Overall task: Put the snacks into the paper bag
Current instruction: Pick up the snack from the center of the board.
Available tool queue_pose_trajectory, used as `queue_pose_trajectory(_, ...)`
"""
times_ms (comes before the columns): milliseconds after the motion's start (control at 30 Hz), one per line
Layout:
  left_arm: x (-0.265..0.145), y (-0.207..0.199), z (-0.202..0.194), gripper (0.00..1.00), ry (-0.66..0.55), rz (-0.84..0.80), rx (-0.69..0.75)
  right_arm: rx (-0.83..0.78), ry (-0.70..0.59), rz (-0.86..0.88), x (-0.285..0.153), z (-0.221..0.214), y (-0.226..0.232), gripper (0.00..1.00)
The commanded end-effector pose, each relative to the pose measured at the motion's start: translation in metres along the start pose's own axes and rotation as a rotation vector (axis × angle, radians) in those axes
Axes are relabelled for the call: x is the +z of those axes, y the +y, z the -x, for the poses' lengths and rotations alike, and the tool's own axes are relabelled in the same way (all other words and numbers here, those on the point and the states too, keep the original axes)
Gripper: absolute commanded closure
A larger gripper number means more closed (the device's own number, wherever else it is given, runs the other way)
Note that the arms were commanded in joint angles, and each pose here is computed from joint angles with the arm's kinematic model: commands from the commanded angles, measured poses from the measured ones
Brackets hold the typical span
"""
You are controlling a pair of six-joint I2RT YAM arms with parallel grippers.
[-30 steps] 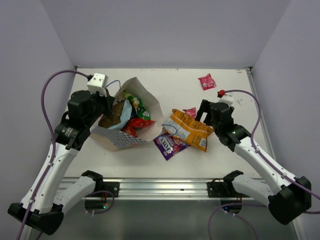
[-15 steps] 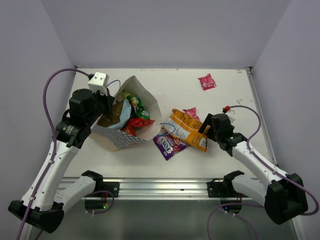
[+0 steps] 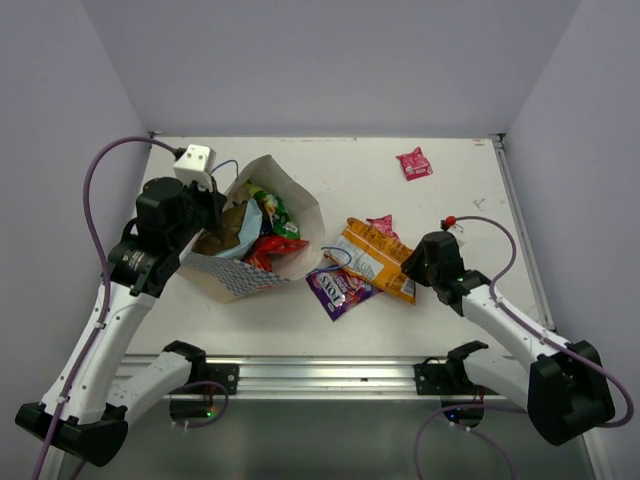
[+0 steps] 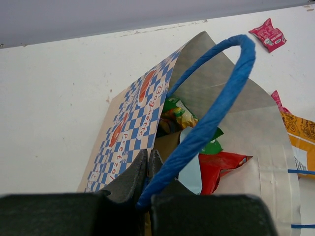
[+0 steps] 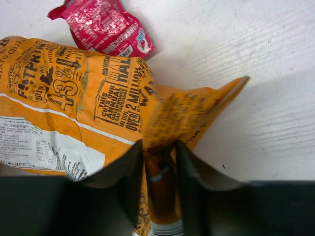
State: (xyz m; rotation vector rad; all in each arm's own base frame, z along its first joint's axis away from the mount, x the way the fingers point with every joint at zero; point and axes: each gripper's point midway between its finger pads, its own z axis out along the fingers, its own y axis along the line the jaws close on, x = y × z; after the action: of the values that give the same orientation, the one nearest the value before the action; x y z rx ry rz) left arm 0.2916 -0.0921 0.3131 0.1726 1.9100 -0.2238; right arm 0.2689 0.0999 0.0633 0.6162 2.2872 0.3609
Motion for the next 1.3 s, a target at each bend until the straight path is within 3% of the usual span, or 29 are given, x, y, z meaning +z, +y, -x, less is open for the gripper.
queue_pose_trajectory(0,-0.01,0.001,0.016,1.0,-0.036,0.008,-0.018,-0.033,-0.079,0.042,-0.011,0.022,0.01,0.73)
queue_pose_trajectory(100,-0.009,-0.001,0.018,1.0,-0.041,0.0,-0.02,-0.089,-0.13,0.067,-0.025,0.039,0.018,0.91)
queue_pose_trajectory(200,-0.006,-0.005,0.016,1.0,-0.031,-0.022,-0.021,-0.131,-0.184,0.1,-0.042,0.057,0.028,1.0)
queue_pose_trajectory(600,0.0,-0.016,0.028,1.0,-0.049,-0.075,-0.013,-0.259,-0.454,0.286,-0.116,0.132,0.08,1.0)
queue_pose_trajectory(1000,0.001,-0.027,0.032,1.0,-0.051,-0.134,-0.018,-0.306,-0.607,0.462,-0.182,0.191,0.142,1.0)
queue_pose_trajectory(1267,-0.001,-0.032,0.037,1.0,-0.062,-0.162,-0.04,-0.341,-0.484,0.565,-0.201,0.192,0.183,1.0)
